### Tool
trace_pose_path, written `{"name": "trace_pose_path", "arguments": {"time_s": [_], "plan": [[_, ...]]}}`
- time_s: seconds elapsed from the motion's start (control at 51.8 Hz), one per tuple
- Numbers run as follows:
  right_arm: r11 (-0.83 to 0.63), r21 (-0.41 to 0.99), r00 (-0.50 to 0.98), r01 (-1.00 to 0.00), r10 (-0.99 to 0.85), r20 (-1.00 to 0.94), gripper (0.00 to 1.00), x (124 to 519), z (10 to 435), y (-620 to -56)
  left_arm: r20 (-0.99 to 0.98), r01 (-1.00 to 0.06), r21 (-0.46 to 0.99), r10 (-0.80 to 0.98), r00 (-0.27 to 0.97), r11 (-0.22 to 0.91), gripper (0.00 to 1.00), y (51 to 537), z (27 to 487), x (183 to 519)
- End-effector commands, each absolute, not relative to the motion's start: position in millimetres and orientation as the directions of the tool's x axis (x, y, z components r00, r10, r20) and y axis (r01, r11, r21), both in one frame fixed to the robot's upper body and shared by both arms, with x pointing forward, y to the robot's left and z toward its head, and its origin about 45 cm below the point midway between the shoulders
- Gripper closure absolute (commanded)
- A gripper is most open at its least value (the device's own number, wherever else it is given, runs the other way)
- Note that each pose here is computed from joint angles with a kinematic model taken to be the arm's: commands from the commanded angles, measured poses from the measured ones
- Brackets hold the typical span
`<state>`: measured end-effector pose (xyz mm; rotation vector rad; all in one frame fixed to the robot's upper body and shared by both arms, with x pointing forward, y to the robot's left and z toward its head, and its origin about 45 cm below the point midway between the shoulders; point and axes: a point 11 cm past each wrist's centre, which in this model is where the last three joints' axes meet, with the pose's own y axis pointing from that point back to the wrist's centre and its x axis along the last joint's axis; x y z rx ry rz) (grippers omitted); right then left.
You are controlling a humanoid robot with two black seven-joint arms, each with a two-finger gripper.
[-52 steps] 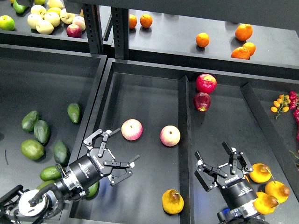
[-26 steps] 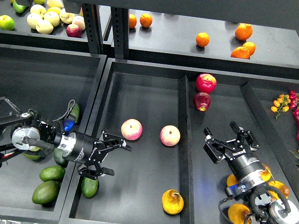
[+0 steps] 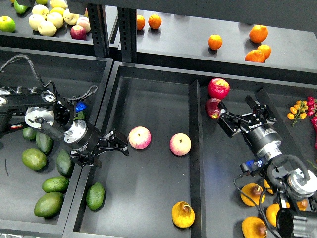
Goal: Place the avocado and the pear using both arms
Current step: 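Swing the left gripper over the green avocados and raise the right arm aside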
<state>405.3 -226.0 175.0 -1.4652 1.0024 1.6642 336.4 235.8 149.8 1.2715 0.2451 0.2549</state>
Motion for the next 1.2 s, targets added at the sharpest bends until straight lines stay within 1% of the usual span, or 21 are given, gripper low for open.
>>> {"name": "trace_pose_path", "arguments": {"time_s": [0.0,0.174,0.347,0.444,0.598,0.792,0.985,1.178], "plan": [[-0.461,0.099,-0.112,-0.882,0.002,-0.994,0.01,425,187,-224,-0.033,-0.012,0.982,0.235,0.971,0.188,0.01,217,140,337],[-0.462,0.089,-0.100,-0.882,-0.001,-0.995,0.01,436,196,-222,-0.035,0.022,0.996,0.157,0.987,0.086,0.01,183,123,338],[-0.460,0.092,-0.104,-0.883,0.000,-0.995,0.01,438,194,-223,-0.070,0.065,0.996,0.097,0.993,0.063,0.01,142,107,324],[-0.454,0.086,-0.101,-0.887,0.010,-0.995,0.01,438,196,-225,-0.041,0.044,0.999,0.143,0.989,-0.011,0.01,169,103,334],[-0.453,0.073,-0.095,-0.889,0.027,-0.995,0.01,440,199,-225,-0.019,0.031,0.997,0.166,0.986,-0.071,0.01,190,99,340],[-0.455,0.066,-0.093,-0.888,0.038,-0.995,0.01,441,202,-224,0.007,0.013,0.995,0.192,0.981,-0.101,0.01,202,100,347],[-0.454,0.064,-0.094,-0.889,0.043,-0.995,0.01,442,202,-224,0.005,0.019,0.992,0.196,0.981,-0.122,0.01,210,94,345],[-0.459,0.064,-0.093,-0.886,0.041,-0.995,0.01,442,202,-222,-0.007,0.033,0.993,0.226,0.974,-0.113,0.01,215,81,339]]}}
